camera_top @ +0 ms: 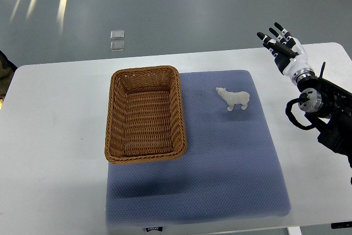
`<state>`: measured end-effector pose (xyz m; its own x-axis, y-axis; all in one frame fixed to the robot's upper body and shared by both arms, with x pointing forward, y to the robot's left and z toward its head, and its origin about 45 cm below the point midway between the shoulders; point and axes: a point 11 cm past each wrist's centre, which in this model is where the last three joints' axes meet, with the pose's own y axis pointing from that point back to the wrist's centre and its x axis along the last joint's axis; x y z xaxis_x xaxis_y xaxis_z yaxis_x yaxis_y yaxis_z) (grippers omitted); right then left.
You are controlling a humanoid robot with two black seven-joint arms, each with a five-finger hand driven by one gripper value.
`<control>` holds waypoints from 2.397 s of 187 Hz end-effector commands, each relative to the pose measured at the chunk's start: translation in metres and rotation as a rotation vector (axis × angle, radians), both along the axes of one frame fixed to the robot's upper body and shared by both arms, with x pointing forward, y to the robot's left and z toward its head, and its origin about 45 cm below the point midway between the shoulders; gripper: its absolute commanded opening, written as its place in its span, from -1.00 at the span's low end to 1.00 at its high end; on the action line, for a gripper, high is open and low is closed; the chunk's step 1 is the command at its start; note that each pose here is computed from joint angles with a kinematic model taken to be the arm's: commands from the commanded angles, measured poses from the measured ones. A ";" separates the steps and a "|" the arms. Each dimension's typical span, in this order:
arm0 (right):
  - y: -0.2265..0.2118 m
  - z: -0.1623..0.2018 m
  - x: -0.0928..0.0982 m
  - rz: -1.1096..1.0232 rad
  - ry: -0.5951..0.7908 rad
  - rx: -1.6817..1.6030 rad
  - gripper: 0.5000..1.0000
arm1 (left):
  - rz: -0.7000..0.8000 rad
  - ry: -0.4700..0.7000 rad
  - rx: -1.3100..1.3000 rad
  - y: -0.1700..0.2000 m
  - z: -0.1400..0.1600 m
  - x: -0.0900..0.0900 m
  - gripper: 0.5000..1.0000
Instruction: Place white bear in brown basket with right hand
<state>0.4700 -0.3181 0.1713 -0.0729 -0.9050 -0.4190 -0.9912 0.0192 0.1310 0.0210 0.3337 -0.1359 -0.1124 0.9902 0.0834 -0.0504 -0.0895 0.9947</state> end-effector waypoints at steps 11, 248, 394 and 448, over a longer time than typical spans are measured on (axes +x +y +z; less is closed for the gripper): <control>0.000 0.000 0.000 0.003 0.001 -0.002 0.70 | 0.000 0.000 -0.003 -0.001 0.000 0.000 1.00; 0.000 0.015 -0.008 0.447 -0.087 -0.567 0.69 | 0.001 0.000 0.002 0.001 0.000 0.000 1.00; 0.034 0.001 -0.039 0.977 -0.123 -1.048 0.67 | 0.001 0.001 0.005 0.001 0.000 0.000 1.00; 0.031 -0.004 -0.039 0.989 -0.111 -1.120 0.62 | -0.001 0.001 0.005 0.001 0.000 0.000 1.00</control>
<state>0.4314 -0.2867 0.1699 0.7261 -0.4326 0.5344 -0.6711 -0.6149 0.4141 0.0208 0.3351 -0.1357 -0.1134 0.9896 0.0884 -0.0497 -0.0946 0.9943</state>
